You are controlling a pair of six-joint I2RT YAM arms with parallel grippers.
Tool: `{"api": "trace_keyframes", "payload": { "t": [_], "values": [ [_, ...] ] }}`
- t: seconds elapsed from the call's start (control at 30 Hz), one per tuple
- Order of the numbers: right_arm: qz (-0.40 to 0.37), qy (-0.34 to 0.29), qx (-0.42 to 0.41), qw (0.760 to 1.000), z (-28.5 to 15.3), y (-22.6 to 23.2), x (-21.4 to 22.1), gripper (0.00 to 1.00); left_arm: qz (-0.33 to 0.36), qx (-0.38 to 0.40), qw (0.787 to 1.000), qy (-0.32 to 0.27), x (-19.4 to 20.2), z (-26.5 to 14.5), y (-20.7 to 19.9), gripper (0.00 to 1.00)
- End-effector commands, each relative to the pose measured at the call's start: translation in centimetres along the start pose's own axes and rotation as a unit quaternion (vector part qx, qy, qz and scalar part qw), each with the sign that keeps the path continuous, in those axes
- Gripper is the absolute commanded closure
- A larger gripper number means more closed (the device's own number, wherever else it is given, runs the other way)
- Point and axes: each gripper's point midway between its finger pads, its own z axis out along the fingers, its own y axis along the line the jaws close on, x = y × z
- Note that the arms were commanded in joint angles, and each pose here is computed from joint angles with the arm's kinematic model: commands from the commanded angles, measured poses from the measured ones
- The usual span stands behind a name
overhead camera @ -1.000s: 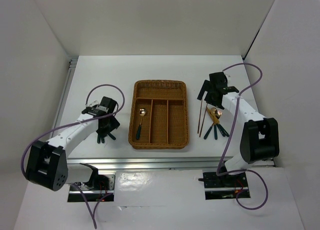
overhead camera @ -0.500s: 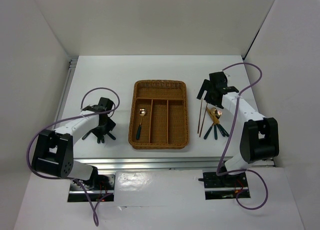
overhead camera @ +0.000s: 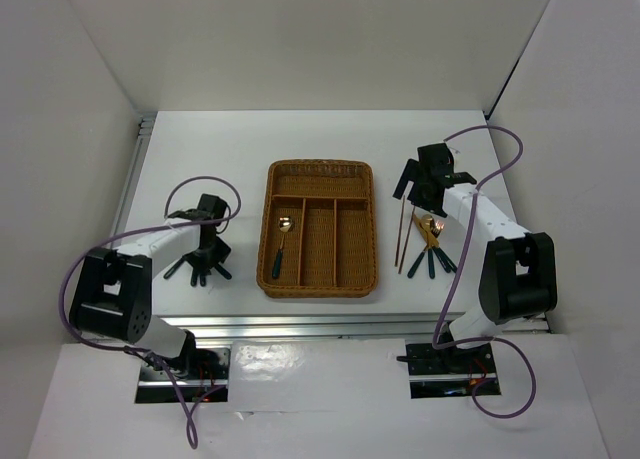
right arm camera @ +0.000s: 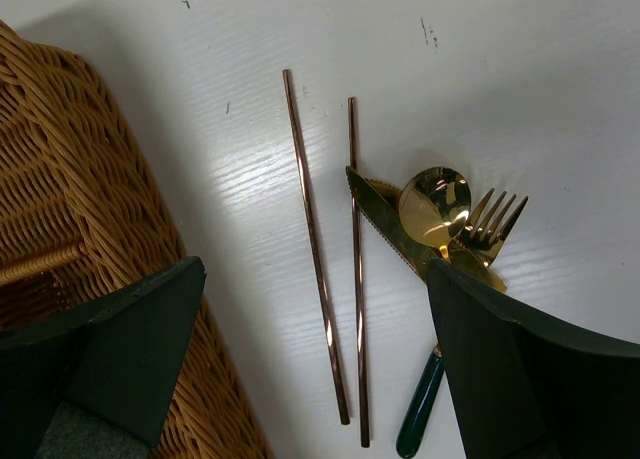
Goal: Sort the eating utensils into containers
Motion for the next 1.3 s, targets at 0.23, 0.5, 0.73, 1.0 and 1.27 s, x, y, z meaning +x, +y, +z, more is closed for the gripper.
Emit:
{"api": "trace_keyframes", "payload": {
  "t": [0.23, 0.5, 0.73, 1.0, 1.27],
  "values": [
    [0.004, -0.014, 0.006, 1.0, 0.1, 0.0, -0.7, 0.0, 0.011, -0.012, 1.0, 0.018, 0.5, 1.1, -0.4, 0.55],
    [0.004, -0.014, 0.006, 1.0, 0.1, 0.0, -0.7, 0.0, 0.025, -0.008, 0.999, 0.021, 0.5, 0.9, -0.4, 0.72],
    [0.008, -0.015, 0.016, 1.0, 0.1, -0.4, -0.6, 0.0, 0.049, 0.033, 0.998, -0.024, -1.2, -3.6, -2.1, 0.74],
    [0.028, -0.014, 0.03, 0.999, 0.2, -1.0, -1.1, 0.0, 0.164, 0.091, 0.98, -0.069, -0.9, -10.6, -7.5, 0.77],
    [0.055, -0.018, 0.051, 0.997, -0.2, -3.2, -1.5, 0.0, 0.293, 0.234, 0.925, -0.066, 3.4, -16.8, -14.9, 0.76]
  ]
}}
